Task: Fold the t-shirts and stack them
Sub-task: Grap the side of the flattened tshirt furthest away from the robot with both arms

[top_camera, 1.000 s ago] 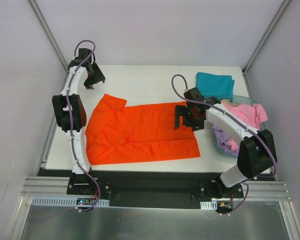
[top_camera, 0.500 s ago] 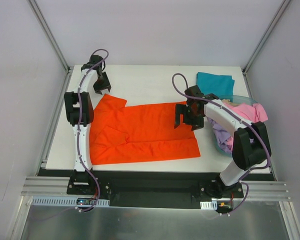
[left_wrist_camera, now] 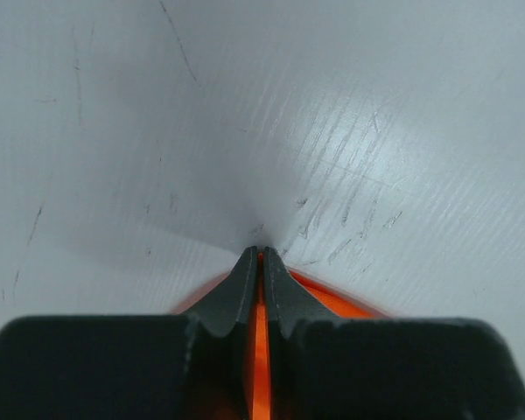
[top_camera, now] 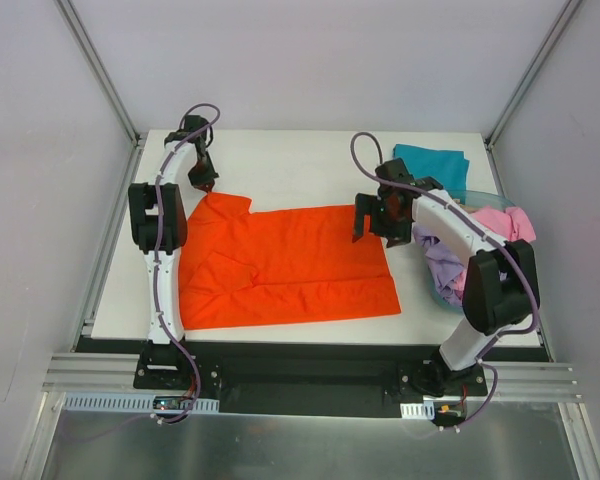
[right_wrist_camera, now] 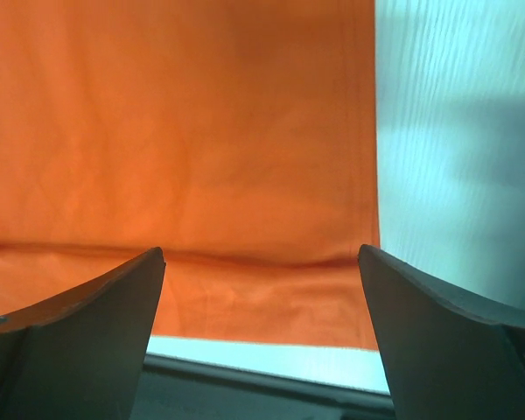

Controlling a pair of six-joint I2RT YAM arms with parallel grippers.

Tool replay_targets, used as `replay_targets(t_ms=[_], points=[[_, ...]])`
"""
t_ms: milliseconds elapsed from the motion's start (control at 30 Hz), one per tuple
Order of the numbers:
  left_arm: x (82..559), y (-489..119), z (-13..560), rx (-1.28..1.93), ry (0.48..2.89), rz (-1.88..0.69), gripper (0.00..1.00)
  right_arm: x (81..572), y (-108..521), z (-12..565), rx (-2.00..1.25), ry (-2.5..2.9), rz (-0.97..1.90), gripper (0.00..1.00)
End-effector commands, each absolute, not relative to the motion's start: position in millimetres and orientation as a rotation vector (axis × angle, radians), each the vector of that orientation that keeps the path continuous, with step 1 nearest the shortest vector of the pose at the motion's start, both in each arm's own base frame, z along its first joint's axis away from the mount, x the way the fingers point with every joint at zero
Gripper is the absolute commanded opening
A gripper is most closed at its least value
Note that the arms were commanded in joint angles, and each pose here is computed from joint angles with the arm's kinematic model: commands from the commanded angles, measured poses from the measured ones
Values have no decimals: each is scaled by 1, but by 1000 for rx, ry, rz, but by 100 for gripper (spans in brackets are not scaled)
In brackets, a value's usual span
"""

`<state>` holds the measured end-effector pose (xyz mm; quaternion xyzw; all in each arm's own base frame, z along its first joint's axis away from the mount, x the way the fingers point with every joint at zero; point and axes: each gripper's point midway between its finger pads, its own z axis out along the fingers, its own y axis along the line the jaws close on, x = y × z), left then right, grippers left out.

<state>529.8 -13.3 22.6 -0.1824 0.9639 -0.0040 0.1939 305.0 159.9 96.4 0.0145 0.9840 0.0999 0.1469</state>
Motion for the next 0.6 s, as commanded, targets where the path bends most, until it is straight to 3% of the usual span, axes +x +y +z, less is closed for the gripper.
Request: replay_targets(t_ms=[0,467,567], points=[[511,-23,26,-502,2768,-39,0,361,158,120,71,2722,264,97],[509,-26,86,-448,2664,-33,0,498,160,97,27,2641,88,99],[508,-27,94,-454,2648,-26,0,507,153,80,62,2693,66,96]])
